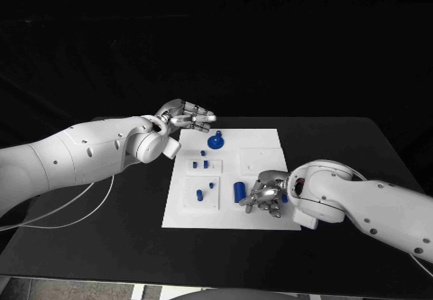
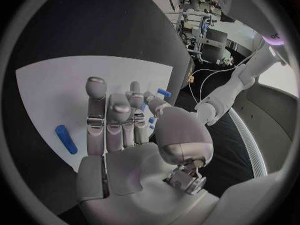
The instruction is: Assemble the parts on the task board
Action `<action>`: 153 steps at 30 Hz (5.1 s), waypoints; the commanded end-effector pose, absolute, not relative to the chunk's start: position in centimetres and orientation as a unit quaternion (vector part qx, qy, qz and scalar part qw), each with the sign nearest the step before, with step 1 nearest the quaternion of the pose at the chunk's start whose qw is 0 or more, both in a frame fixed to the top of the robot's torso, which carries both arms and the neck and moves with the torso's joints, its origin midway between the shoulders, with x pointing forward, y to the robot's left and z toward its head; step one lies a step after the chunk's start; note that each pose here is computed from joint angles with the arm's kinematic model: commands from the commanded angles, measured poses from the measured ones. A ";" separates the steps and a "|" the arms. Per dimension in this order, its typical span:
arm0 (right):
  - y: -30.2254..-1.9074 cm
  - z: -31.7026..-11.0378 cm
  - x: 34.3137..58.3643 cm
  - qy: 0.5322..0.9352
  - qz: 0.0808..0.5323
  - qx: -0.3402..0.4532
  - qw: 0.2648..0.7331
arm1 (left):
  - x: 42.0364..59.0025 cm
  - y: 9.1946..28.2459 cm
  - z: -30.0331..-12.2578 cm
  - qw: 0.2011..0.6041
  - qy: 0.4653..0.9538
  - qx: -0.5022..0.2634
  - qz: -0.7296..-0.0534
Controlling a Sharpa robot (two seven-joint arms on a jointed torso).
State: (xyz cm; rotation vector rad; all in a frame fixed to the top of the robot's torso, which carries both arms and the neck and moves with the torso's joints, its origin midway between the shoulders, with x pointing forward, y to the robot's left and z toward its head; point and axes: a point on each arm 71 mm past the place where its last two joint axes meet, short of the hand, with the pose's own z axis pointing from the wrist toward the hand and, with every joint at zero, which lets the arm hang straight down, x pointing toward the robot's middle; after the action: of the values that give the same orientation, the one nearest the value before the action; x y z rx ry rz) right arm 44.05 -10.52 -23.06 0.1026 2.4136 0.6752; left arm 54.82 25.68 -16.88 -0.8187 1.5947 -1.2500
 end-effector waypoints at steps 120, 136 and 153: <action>-17.2 -24.0 47.0 0.899 0.032 -0.062 0.433 | 54.3 25.6 -17.1 0.428 0.672 -0.312 -0.518; -16.8 -25.7 46.7 0.908 0.026 -0.070 0.411 | 54.2 25.5 -17.2 0.423 0.677 -0.310 -0.517; -17.0 -26.5 46.4 0.929 0.051 -0.042 0.365 | 54.2 25.6 -17.2 0.421 0.680 -0.310 -0.514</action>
State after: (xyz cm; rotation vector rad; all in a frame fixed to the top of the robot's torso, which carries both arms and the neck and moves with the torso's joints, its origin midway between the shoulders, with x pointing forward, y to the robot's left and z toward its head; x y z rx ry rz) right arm 47.51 -15.55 -23.43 -0.1010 2.2473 0.2363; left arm 54.23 25.82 -17.27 -0.7878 1.6928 -1.2732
